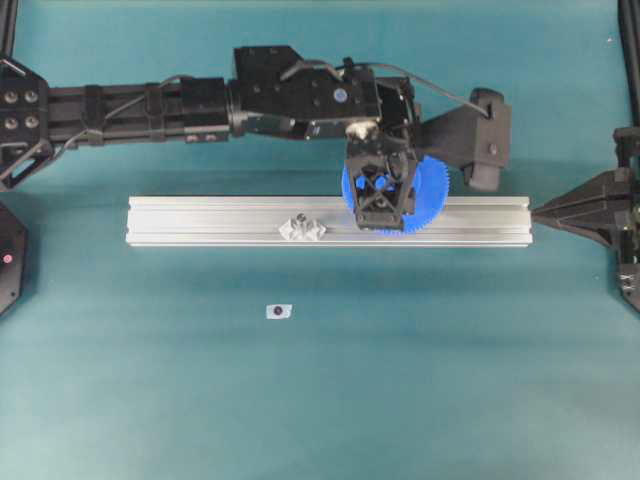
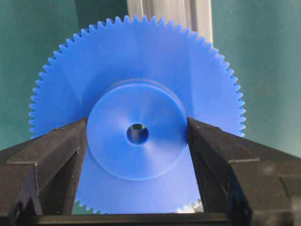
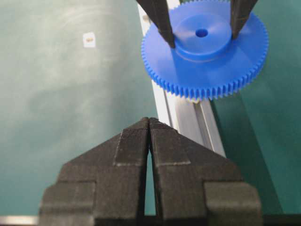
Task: Find the location of the shaft and insert the large gear.
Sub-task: 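Align the gear's center hole over the left metal shaft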
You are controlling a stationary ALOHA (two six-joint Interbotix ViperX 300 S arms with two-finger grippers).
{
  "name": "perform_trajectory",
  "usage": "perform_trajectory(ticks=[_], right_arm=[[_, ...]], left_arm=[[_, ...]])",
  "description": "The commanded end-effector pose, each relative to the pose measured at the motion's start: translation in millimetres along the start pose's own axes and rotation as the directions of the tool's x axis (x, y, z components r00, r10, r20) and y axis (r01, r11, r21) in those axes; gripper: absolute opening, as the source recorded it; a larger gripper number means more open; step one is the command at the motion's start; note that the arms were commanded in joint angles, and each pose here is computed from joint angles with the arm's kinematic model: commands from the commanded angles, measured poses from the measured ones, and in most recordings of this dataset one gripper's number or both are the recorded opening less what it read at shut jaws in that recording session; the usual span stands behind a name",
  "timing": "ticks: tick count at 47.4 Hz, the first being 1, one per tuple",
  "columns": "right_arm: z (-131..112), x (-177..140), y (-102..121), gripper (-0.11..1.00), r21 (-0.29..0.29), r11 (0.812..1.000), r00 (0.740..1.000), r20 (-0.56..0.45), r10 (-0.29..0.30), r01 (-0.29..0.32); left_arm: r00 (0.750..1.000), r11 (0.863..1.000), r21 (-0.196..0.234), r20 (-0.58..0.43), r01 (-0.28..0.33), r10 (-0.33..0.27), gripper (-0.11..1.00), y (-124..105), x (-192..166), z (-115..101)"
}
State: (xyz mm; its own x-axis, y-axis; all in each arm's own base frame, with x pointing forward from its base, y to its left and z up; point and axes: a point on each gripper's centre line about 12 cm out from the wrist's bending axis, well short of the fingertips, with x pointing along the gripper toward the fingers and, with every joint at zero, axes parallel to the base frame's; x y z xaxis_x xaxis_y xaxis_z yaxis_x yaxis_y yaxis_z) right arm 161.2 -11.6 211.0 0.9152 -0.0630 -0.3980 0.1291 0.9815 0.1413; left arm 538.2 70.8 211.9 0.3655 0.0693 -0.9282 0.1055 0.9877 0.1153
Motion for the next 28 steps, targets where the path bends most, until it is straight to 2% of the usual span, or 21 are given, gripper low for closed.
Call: perform_trajectory(ticks=[1, 12, 28], right_arm=[[4.2, -0.1, 0.4, 0.02, 0.01, 1.0, 1.0, 0.009, 0.0, 0.0], [4.4, -0.1, 0.4, 0.02, 0.01, 1.0, 1.0, 0.011, 0.0, 0.0], [3.8, 0.0, 0.3, 0.02, 0.01, 1.0, 1.0, 0.009, 0.0, 0.0]], left_arm=[[0.999, 1.0, 0.01, 0.034, 0.0, 0.0, 0.7, -11.3, -15.6, 7.4], [1.0, 1.0, -0.019, 0.03, 0.006, -0.005, 0.7, -17.4, -16.2, 6.7], [1.0, 1.0, -0.005, -0.01, 0.02, -0.02, 0.7, -28.3, -19.4, 1.9]])
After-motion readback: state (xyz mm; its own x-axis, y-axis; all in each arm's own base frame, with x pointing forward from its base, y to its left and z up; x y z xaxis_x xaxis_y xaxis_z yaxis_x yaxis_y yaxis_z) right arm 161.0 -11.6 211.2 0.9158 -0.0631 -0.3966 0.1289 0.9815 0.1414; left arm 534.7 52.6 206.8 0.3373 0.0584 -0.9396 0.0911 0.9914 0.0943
